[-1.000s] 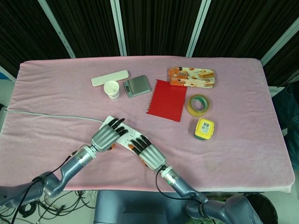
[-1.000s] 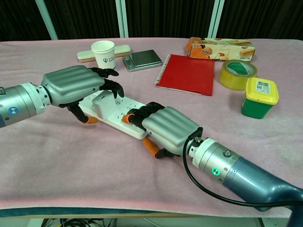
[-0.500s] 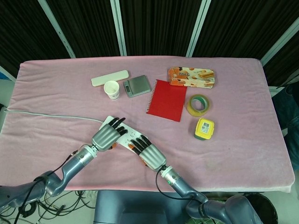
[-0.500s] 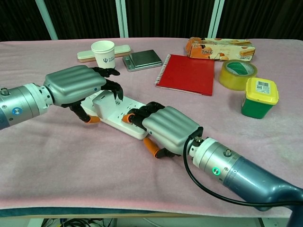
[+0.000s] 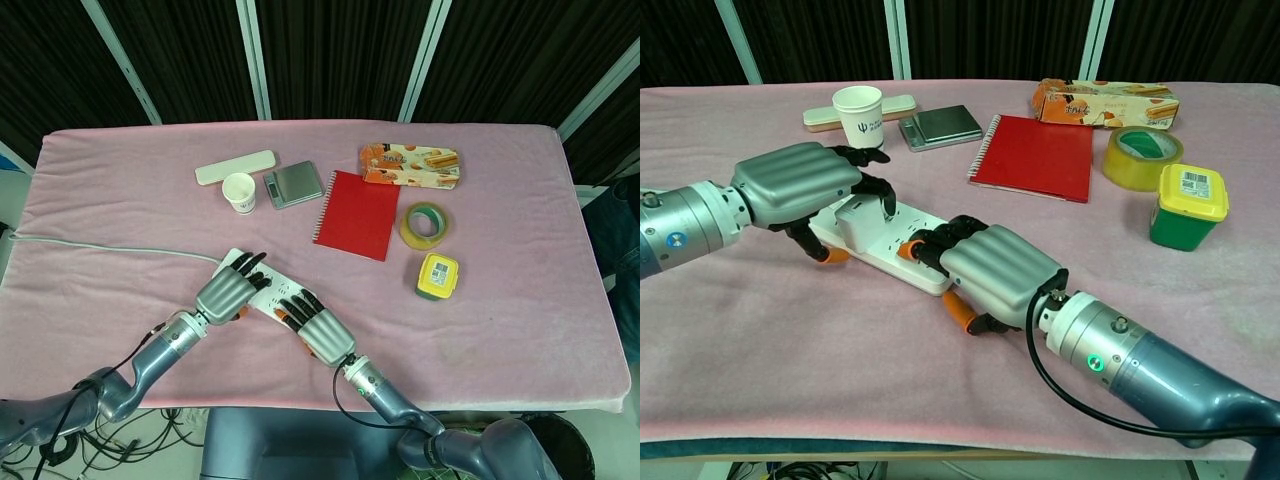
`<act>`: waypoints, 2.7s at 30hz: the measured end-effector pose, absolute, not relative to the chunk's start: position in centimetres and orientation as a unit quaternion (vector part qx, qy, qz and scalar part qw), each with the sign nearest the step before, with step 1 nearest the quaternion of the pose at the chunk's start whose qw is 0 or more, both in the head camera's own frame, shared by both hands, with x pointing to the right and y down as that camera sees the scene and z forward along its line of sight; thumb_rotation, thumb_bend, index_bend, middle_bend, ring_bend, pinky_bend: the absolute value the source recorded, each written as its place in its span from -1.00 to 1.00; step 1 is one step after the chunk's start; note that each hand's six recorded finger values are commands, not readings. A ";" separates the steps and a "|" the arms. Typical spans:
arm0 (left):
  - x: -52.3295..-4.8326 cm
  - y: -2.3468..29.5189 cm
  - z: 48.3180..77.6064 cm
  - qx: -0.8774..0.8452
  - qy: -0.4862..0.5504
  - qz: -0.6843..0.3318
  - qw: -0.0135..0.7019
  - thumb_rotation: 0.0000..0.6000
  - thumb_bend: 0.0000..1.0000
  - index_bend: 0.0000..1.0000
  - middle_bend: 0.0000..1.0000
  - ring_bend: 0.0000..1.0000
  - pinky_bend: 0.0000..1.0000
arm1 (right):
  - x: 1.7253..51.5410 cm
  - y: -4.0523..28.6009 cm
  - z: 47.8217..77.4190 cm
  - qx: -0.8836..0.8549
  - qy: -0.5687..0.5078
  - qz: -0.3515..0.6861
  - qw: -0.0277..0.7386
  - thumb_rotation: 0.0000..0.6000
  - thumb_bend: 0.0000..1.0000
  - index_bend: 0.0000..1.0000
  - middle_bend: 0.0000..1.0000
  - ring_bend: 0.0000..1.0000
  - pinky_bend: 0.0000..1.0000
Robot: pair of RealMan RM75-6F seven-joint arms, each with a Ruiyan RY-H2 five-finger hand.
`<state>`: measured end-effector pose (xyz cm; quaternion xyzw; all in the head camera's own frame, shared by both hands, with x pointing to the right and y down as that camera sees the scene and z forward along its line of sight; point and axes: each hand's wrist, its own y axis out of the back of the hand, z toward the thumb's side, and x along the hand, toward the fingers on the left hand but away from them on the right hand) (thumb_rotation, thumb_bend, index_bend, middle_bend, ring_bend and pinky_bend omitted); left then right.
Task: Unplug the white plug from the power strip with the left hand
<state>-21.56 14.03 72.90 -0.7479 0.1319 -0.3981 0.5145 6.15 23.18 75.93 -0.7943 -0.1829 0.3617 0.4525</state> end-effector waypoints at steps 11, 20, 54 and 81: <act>-20.8 14.1 73.1 -0.748 0.133 -0.391 0.520 1.00 -0.49 -0.28 -0.19 -0.90 -0.72 | 6.4 23.2 76.3 -0.794 -0.183 0.367 0.449 1.00 0.25 -0.70 -0.74 -0.74 -0.85; -20.9 13.9 73.5 -0.744 0.135 -0.394 0.522 1.00 -0.28 -0.22 -0.13 -0.87 -0.72 | 6.7 23.1 76.4 -0.794 -0.186 0.368 0.446 1.00 0.24 -0.70 -0.74 -0.74 -0.85; -20.3 12.0 73.2 -0.755 0.126 -0.419 0.489 1.00 0.29 0.15 0.17 -0.60 -0.59 | 6.7 23.2 76.5 -0.797 -0.180 0.370 0.443 1.00 0.23 -0.68 -0.74 -0.74 -0.85; -19.7 9.3 71.6 -0.751 0.105 -0.461 0.462 1.00 0.33 0.27 0.28 -0.51 -0.50 | 7.0 23.4 76.7 -0.797 -0.165 0.376 0.443 1.00 0.23 -0.58 -0.66 -0.67 -0.85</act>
